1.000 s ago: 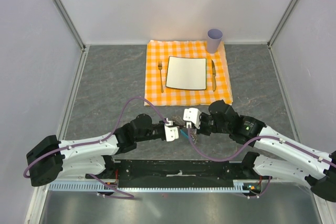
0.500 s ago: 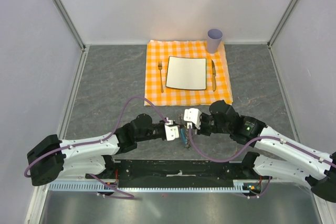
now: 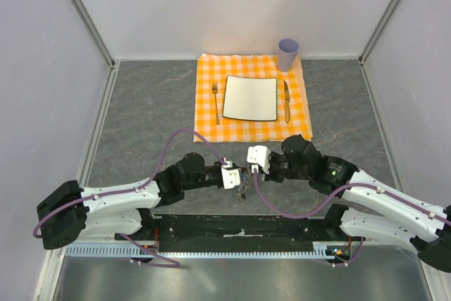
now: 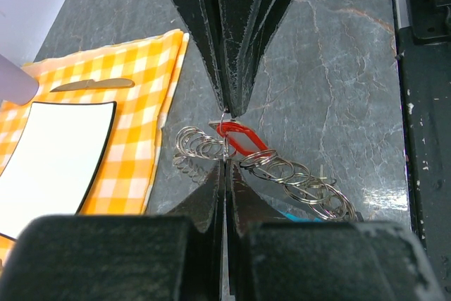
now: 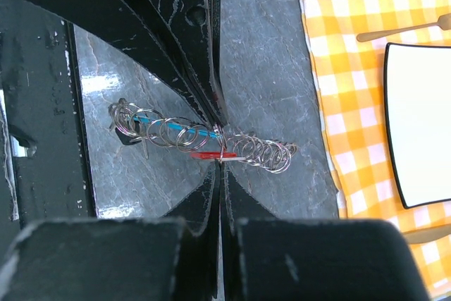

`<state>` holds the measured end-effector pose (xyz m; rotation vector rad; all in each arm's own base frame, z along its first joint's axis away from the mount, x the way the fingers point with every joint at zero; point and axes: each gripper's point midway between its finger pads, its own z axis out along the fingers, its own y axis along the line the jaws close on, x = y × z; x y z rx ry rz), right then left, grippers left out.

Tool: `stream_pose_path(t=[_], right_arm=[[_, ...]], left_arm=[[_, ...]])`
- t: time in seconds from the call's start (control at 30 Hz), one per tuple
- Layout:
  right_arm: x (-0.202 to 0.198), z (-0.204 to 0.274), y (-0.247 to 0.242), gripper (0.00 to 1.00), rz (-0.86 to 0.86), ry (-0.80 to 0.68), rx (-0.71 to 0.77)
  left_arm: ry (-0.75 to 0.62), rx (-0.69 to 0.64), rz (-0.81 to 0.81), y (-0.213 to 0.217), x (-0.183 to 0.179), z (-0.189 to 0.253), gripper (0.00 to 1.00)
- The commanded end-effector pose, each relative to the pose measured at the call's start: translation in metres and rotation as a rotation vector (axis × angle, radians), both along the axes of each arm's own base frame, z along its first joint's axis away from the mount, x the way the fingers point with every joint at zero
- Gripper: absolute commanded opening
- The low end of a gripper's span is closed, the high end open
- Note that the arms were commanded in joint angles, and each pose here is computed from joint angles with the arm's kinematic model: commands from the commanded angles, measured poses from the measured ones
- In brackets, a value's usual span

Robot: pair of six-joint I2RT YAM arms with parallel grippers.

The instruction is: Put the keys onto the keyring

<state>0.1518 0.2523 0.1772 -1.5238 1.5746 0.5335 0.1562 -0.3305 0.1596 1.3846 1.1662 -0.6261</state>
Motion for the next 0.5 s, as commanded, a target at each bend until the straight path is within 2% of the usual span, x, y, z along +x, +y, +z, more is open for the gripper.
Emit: stream_pose_path(t=[0.0, 0.47], right_arm=[[0.0014, 0.0048, 0.0015, 0.00, 0.006, -0.023, 0.005], [0.0003, 0.0023, 0.0018, 0.00, 0.012, -0.024, -0.005]], left_arm=[[-0.014, -0.084, -0.012, -0.0070, 0.0010, 0.0251, 0.02], [-0.015, -0.106, -0.025, -0.0048, -0.0026, 0.0305, 0.02]])
